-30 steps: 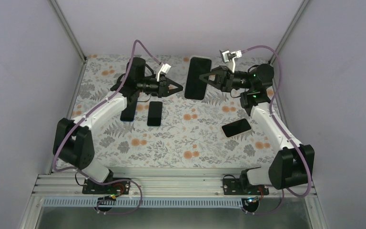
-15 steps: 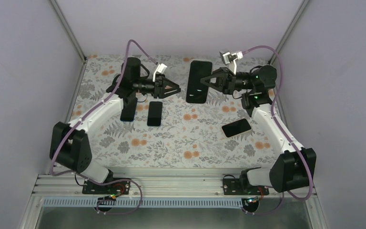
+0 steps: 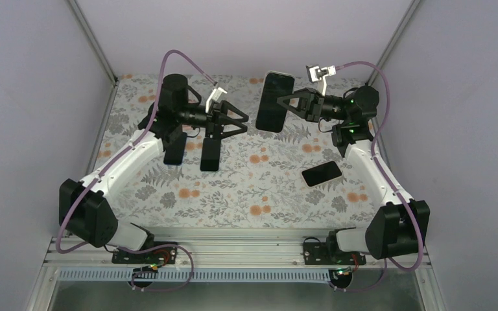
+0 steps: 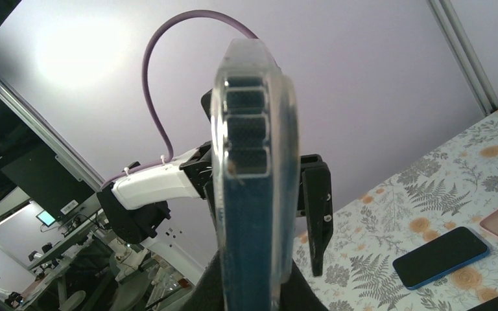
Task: Take the phone out of the phone case
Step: Remove the phone case from the phone.
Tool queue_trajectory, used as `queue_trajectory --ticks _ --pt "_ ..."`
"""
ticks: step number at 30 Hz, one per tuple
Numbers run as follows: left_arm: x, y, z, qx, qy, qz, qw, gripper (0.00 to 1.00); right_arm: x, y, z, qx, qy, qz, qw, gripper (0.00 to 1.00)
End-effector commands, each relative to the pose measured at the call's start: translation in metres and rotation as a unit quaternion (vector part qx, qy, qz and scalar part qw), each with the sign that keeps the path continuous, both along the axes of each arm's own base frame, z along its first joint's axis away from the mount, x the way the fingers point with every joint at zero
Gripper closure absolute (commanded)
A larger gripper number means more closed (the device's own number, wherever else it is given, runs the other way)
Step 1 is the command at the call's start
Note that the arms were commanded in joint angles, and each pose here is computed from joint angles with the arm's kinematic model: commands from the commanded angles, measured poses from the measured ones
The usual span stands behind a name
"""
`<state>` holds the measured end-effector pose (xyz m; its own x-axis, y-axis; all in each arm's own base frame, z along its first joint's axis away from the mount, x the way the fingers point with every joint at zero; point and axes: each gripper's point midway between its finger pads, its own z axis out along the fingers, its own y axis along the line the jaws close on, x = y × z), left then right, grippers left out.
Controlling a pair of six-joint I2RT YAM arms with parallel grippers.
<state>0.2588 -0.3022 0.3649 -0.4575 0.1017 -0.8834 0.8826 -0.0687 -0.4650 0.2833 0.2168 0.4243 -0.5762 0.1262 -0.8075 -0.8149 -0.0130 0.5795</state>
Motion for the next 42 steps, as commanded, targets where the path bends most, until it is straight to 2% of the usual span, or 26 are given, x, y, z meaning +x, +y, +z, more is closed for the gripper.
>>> queue_trajectory --ticks 1,14,42 --pt "-0.007 -0.013 0.008 -0.001 -0.031 -0.018 0.999 0.40 0.000 -0.003 0.014 0.014 -0.017 -0.019 1.000 0.96" --pt "0.007 -0.020 -0.001 0.007 -0.011 0.004 1.000 0.51 -0.008 -0.003 0.014 0.014 -0.026 -0.010 1.000 0.96" --pt "0.006 -0.026 -0.005 0.009 -0.008 -0.004 1.000 0.50 -0.006 -0.002 0.007 0.012 -0.022 -0.011 1.000 0.96"
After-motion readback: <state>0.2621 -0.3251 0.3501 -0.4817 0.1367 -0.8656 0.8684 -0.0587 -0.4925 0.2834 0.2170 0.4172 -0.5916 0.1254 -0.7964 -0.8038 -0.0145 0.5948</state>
